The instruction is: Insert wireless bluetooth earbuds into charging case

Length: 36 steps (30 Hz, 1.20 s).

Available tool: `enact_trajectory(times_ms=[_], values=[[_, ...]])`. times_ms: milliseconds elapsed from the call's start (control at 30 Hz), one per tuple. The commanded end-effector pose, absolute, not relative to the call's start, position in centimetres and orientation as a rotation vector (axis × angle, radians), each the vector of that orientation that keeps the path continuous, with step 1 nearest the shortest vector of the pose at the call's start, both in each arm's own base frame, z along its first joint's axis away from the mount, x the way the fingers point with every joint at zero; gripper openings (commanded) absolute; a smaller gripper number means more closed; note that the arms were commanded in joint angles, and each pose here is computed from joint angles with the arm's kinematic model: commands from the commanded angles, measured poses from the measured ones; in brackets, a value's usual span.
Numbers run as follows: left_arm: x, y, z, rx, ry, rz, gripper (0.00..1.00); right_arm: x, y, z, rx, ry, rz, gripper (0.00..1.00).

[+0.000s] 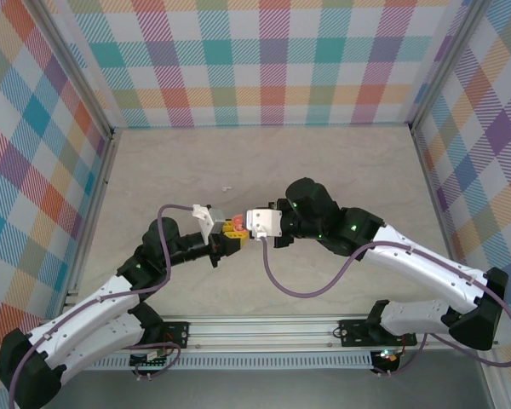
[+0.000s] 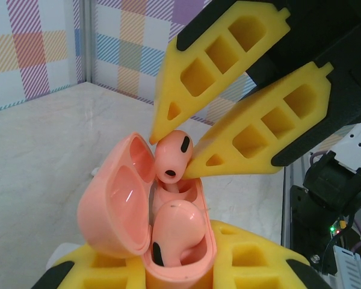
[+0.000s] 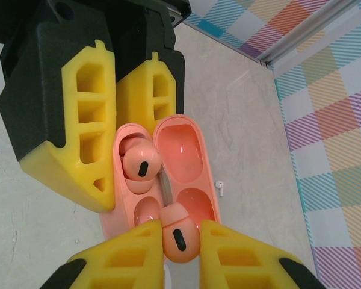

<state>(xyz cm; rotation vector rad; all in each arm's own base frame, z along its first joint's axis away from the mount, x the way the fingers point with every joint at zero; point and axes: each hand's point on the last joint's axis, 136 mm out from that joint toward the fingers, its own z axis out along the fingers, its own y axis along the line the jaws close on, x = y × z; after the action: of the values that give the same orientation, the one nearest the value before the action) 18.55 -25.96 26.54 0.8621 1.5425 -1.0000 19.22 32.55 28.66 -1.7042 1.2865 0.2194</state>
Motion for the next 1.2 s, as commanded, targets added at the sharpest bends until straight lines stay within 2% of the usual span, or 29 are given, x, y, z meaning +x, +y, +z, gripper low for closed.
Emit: enact_trajectory(times_ms=[0, 433, 967, 1167], values=[[17.9, -26.1, 27.8, 0.872, 1.480, -1.018, 0.13, 18.4, 32.7, 29.8, -1.722, 1.236, 0.230, 0.18], [19.0, -27.0, 29.3, 0.874, 1.464, -1.010, 0.13, 18.1, 32.9, 27.9, -1.701, 1.323, 0.293, 0.21], [19.7, -27.4, 29.8, 0.826, 1.422, -1.038, 0.13, 17.8, 32.6, 29.0, -1.642, 1.425, 0.362, 0.35], [19.6, -27.3, 29.8, 0.827, 1.422, -1.036, 0.13, 18.0, 32.6, 29.4, -1.630, 1.431, 0.355, 0.37]])
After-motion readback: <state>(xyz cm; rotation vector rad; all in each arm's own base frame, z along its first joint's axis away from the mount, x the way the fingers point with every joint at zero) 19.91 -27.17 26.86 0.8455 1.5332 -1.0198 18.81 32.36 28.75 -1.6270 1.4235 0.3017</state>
